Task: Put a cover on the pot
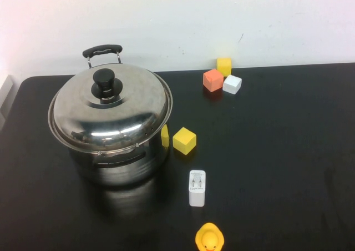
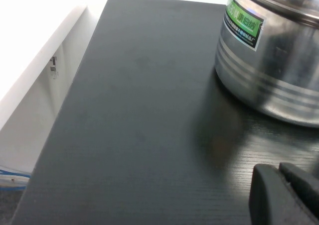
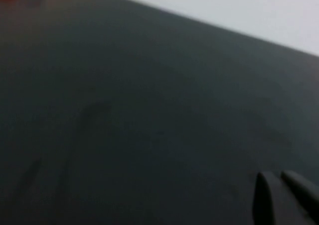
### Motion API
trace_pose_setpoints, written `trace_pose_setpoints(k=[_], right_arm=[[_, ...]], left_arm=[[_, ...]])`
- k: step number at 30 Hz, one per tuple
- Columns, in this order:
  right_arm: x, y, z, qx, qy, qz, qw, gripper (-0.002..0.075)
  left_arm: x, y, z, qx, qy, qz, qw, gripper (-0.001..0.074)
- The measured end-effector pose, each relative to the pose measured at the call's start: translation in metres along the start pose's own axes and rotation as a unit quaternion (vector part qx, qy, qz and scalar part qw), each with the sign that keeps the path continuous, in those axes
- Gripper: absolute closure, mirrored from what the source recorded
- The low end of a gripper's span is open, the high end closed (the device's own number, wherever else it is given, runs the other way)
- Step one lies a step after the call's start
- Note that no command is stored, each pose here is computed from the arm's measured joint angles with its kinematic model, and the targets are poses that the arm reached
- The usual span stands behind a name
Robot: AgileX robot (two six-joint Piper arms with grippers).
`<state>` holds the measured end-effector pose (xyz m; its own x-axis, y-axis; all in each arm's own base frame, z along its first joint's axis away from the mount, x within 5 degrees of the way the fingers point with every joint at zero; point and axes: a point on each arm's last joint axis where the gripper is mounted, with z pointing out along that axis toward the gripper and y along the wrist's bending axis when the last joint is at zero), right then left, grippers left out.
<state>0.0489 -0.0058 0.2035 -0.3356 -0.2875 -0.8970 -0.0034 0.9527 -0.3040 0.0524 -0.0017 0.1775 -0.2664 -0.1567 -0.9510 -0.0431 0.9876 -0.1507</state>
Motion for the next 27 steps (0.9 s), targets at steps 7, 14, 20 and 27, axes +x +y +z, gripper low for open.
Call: trace_pose_setpoints(k=[7, 14, 20, 27], right_arm=[[0.021, 0.005, 0.012, 0.028, -0.030, 0.034, 0.999, 0.0714], [0.023, 0.011, 0.013, -0.016, -0.042, 0.063, 0.997, 0.0714], [0.025, 0.011, 0.013, -0.025, -0.030, 0.089, 0.995, 0.0714], [0.028, 0.011, 0.013, -0.025, -0.010, 0.106, 0.994, 0.0714]], left_arm=[[0.000, 0.000, 0.000, 0.000, 0.000, 0.000, 1.000, 0.0737], [0.000, 0.000, 0.000, 0.000, 0.000, 0.000, 1.000, 0.0737], [0.000, 0.000, 0.000, 0.000, 0.000, 0.000, 1.000, 0.0737], [0.000, 0.000, 0.000, 0.000, 0.000, 0.000, 1.000, 0.0738]])
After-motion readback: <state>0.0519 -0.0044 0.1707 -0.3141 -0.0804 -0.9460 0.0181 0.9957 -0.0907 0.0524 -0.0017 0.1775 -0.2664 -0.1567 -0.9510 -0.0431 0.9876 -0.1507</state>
